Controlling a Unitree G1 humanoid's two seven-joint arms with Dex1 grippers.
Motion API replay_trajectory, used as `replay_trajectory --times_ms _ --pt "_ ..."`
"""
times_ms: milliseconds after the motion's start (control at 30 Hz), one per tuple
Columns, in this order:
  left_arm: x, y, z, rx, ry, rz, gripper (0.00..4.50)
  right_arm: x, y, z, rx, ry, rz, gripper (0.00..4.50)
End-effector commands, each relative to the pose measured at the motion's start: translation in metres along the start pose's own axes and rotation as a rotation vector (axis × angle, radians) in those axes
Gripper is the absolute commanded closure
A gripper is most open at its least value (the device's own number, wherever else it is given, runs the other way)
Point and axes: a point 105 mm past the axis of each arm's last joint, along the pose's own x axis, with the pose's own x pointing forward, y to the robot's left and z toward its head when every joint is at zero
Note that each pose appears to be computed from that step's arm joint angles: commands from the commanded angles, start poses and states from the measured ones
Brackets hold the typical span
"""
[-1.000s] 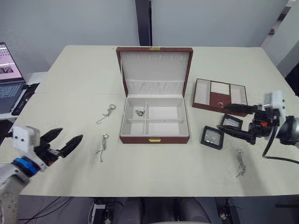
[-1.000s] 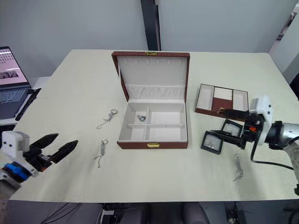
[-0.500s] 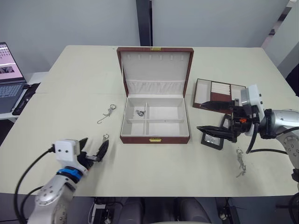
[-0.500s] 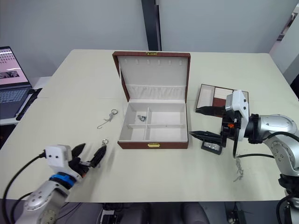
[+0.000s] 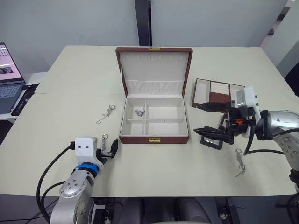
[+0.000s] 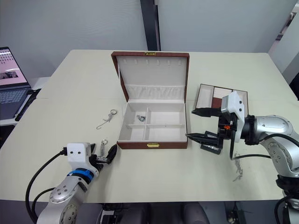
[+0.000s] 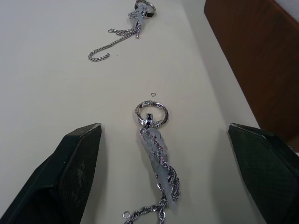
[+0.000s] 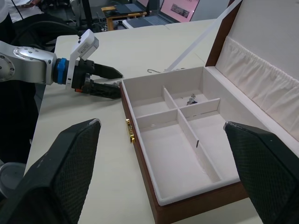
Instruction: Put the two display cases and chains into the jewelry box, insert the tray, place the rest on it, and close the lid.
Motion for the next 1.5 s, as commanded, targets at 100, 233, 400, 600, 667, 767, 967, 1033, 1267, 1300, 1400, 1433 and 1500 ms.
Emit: replay_trajectory --times_ms 100,233,400,600,667,767,967,1033,1267,1300,1400,1433,1500 --pt "-0.006 0.008 0.007 0.019 -0.011 0.030 0.03 0.000 0.005 0.010 -0.035 -0.025 0.009 0.00" --pt "-0.007 0.007 0.004 0.016 0.005 0.013 0.03 0.000 0.004 0.009 -0.034 -0.025 0.008 0.00" --pt "-0.008 0.006 -0.003 -0.019 0.029 0.005 0.03 0.000 0.003 0.010 -0.038 -0.024 0.003 0.00" --pt "-0.009 0.004 -0.008 -0.024 0.045 -0.006 0.20 -0.001 0.002 0.009 -0.037 -0.021 -0.001 0.00" --pt "-0.008 0.003 -0.009 -0.024 0.047 -0.013 0.62 -0.001 0.001 0.009 -0.037 -0.020 -0.003 0.00" --pt "-0.008 0.001 -0.010 -0.025 0.050 -0.018 1.51 -0.002 0.001 0.009 -0.035 -0.016 -0.003 0.00" --pt "-0.007 0.003 -0.016 -0.022 0.061 -0.013 3.41 -0.003 0.001 0.010 -0.036 -0.014 -0.007 0.00" --pt "-0.007 0.007 -0.018 -0.024 0.062 -0.001 3.97 -0.003 0.001 0.009 -0.034 -0.011 -0.008 0.00" --pt "-0.004 0.005 -0.007 -0.054 -0.001 -0.037 4.49 -0.004 -0.002 0.015 -0.044 -0.030 -0.020 0.00" --pt "-0.003 0.005 -0.005 -0.058 -0.013 -0.043 4.49 -0.004 -0.002 0.016 -0.046 -0.032 -0.022 0.00" --pt "-0.002 0.005 0.007 -0.056 -0.053 -0.063 4.49 -0.006 -0.003 0.021 -0.049 -0.049 -0.026 0.00" --pt "-0.002 0.004 0.013 -0.055 -0.069 -0.076 4.49 -0.007 -0.003 0.023 -0.048 -0.054 -0.027 0.00" --pt "-0.002 0.002 0.020 -0.056 -0.090 -0.098 4.49 -0.007 -0.003 0.024 -0.045 -0.058 -0.029 0.00"
